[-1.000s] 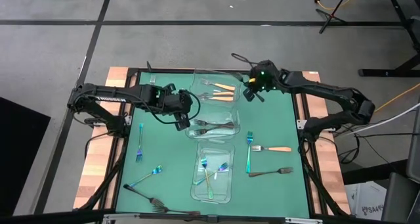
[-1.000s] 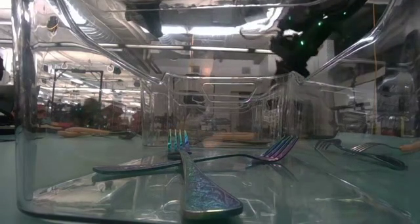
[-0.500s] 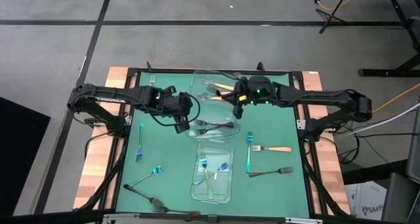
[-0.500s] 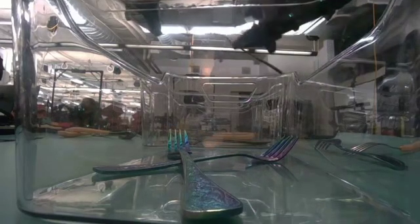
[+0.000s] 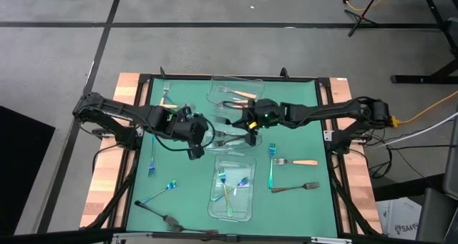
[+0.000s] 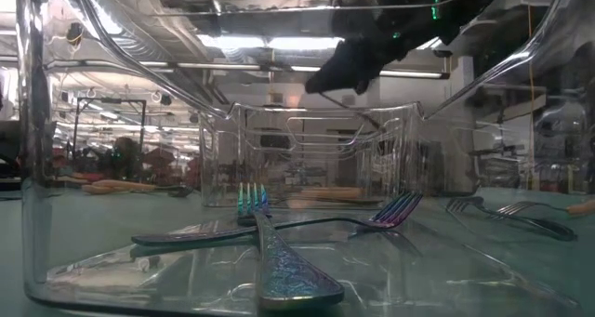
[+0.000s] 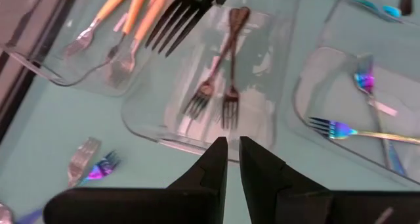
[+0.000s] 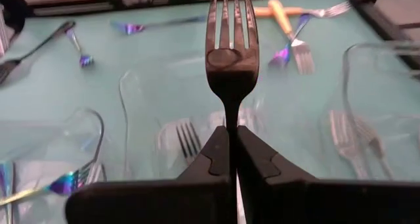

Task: Sort silverware by color (type)
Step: Put the black fork into the middle transparent bin

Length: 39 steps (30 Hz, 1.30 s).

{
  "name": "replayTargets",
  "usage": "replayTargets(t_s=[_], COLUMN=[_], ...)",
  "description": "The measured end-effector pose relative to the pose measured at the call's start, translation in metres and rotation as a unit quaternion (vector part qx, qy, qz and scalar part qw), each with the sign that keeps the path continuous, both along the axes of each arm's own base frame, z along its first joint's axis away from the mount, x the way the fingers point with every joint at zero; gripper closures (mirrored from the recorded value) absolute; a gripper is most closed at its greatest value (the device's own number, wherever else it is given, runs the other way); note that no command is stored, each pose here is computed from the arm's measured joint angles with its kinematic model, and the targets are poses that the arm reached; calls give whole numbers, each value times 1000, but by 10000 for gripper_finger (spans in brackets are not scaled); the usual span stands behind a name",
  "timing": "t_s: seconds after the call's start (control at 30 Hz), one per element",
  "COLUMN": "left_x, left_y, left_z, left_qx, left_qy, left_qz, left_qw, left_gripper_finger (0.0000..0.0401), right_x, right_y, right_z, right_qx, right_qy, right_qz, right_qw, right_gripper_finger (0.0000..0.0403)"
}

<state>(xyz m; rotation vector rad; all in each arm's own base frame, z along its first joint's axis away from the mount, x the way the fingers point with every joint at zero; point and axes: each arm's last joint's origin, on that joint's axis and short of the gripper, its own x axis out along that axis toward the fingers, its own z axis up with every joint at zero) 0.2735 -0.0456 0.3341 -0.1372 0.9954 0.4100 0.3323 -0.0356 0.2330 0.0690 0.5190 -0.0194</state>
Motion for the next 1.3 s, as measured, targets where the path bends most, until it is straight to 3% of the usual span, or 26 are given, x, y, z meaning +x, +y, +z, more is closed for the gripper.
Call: replayTargets(t_s=[0.93, 1.3], left_x=[-16, -27], left_y=[-57, -76], left_z=[0, -1], left_qx=[-50, -96], left_qy=[-22, -25], left_qz=[-21, 24], left_qw=[998, 995], left_gripper_finger=[367, 367], right_x=[26, 28], right_y=[-2, -3], right_z=[-86, -89], right_qx=[21, 22], right_qy=[109, 106], right_qz=[27, 28], right_qw=[993, 994], right_gripper_finger=[402, 402])
